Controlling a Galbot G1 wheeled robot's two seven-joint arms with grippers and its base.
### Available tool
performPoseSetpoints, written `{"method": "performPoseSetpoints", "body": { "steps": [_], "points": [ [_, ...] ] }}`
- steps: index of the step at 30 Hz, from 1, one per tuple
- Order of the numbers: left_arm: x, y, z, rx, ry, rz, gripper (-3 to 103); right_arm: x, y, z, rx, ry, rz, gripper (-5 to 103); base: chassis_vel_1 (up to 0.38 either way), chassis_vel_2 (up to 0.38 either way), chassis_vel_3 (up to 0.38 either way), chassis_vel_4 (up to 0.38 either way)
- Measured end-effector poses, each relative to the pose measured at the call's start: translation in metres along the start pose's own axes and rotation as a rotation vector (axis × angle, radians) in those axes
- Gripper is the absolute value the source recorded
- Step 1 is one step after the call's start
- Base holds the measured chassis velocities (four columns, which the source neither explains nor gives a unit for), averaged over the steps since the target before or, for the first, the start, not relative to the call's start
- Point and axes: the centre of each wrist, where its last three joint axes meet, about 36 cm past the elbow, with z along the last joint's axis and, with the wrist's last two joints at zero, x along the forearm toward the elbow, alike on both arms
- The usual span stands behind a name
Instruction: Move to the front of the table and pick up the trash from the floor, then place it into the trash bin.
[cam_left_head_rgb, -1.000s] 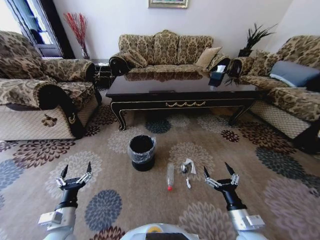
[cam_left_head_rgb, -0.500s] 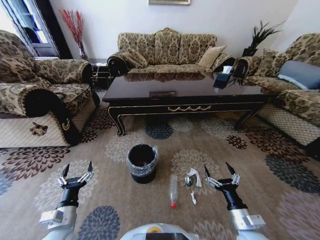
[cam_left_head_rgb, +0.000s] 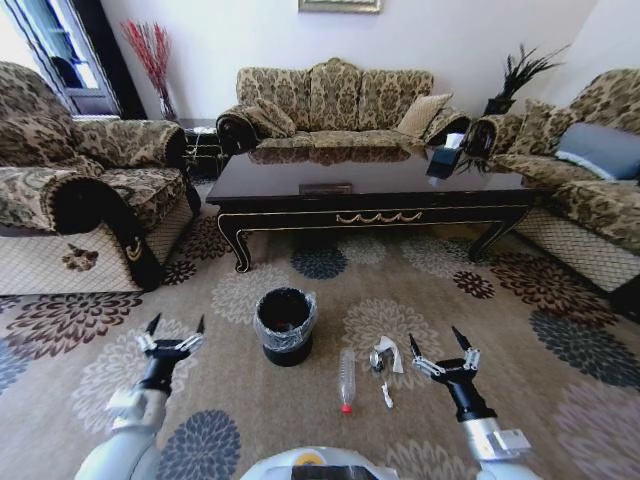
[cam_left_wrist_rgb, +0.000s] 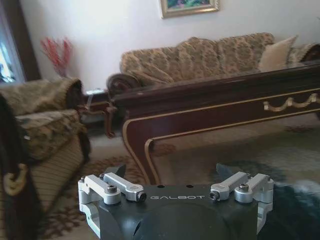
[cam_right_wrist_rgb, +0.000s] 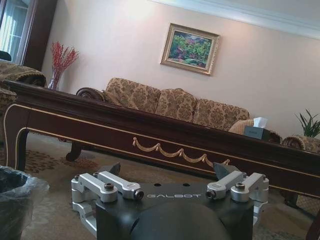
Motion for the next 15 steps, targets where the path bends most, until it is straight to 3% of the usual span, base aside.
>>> {"method": "performPoseSetpoints", "body": {
  "steps": [4, 7, 8, 10, 15],
  "points": [
    [-0.008, -0.012, -0.037, 0.095, 0.088, 0.045, 100, -0.012, 0.003, 0.006, -0.016, -0.007, -0.034, 100, 0.0, 0.0, 0.0, 0.0],
    [-0.011, -0.013, -0.047, 0.119, 0.138, 0.06, 100, -0.014, 0.003, 0.008, -0.019, -0.006, -0.039, 100, 0.0, 0.0, 0.0, 0.0],
    [-0.017, -0.011, -0.055, 0.117, 0.2, 0.086, 100, -0.013, 0.003, 0.01, -0.019, -0.001, -0.038, 100, 0.0, 0.0, 0.0, 0.0],
    [-0.025, -0.005, -0.061, 0.084, 0.265, 0.105, 100, -0.011, 0.0, 0.012, -0.02, 0.004, -0.032, 100, 0.0, 0.0, 0.0, 0.0],
    [-0.047, 0.009, -0.069, 0.052, 0.337, 0.133, 100, -0.011, -0.002, 0.013, -0.022, 0.007, -0.026, 100, 0.0, 0.0, 0.0, 0.0]
  ]
}}
